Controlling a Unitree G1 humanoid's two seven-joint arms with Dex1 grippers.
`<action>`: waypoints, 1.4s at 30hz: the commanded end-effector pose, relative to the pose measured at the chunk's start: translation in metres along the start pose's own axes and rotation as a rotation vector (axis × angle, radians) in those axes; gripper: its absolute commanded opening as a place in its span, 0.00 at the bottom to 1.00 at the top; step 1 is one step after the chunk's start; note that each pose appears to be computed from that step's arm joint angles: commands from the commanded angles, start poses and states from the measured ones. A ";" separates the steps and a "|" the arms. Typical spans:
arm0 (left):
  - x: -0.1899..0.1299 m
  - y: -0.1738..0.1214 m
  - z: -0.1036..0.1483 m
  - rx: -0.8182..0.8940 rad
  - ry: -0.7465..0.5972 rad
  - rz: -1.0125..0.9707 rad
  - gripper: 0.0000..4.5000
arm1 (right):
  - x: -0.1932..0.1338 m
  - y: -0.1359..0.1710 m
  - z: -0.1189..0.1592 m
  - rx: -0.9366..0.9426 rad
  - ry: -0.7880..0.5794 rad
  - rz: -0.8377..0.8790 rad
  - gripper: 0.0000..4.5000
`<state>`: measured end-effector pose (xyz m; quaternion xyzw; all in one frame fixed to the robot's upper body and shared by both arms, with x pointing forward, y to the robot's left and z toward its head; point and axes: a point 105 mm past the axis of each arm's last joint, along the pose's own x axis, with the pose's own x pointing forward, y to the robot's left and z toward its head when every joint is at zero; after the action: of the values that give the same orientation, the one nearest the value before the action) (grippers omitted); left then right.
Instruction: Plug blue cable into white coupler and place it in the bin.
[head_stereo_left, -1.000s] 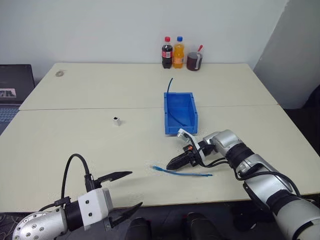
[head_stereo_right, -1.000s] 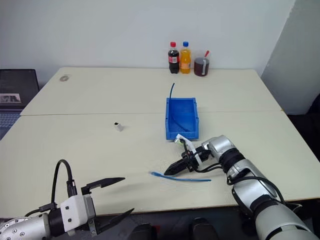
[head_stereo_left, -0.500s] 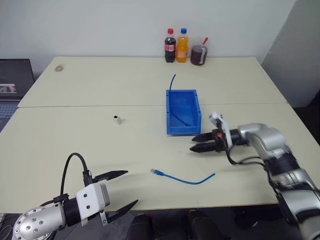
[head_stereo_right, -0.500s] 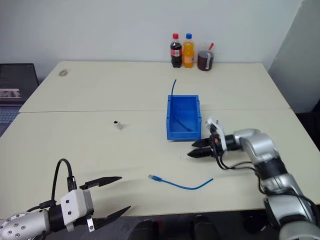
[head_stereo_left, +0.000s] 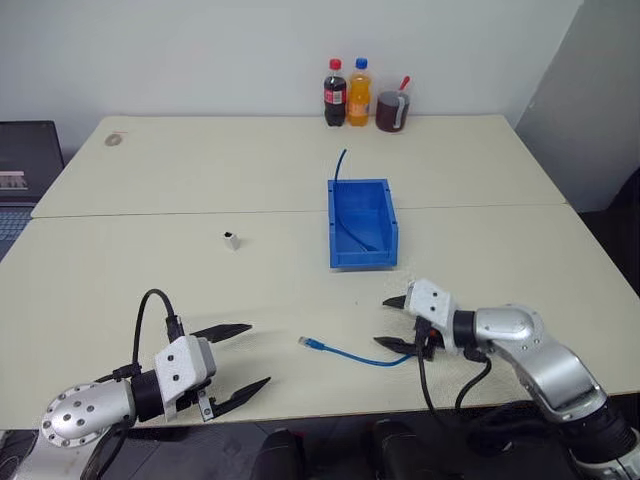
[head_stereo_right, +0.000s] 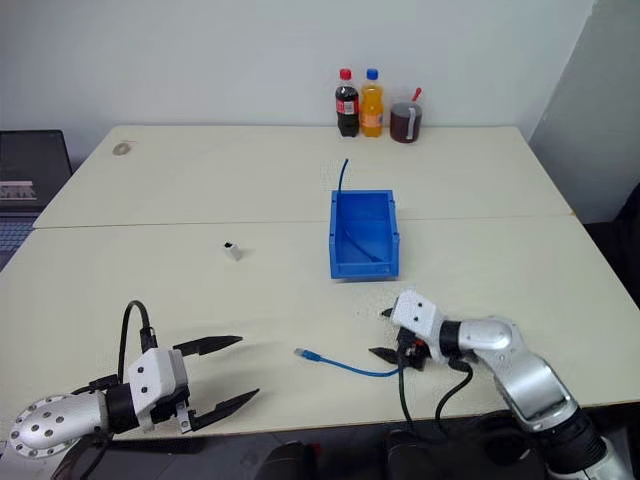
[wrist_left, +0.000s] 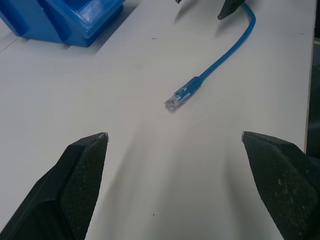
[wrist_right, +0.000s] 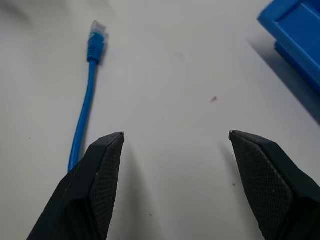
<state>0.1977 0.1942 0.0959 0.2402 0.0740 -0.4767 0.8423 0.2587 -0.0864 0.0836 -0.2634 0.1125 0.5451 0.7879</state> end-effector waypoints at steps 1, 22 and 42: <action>-0.002 -0.002 -0.002 0.052 0.004 -0.048 1.00 | -0.008 0.015 0.012 -0.169 -0.064 0.059 0.79; 0.003 -0.010 0.009 0.089 -0.026 -0.071 1.00 | 0.017 0.031 -0.033 -0.158 -0.060 0.184 0.34; 0.007 0.000 0.011 0.154 -0.060 -0.040 1.00 | -0.030 -0.014 0.052 0.350 -0.138 0.505 0.01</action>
<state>0.2003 0.1870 0.0990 0.2796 0.0341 -0.5011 0.8183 0.2615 -0.0855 0.1328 -0.0962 0.1835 0.6910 0.6925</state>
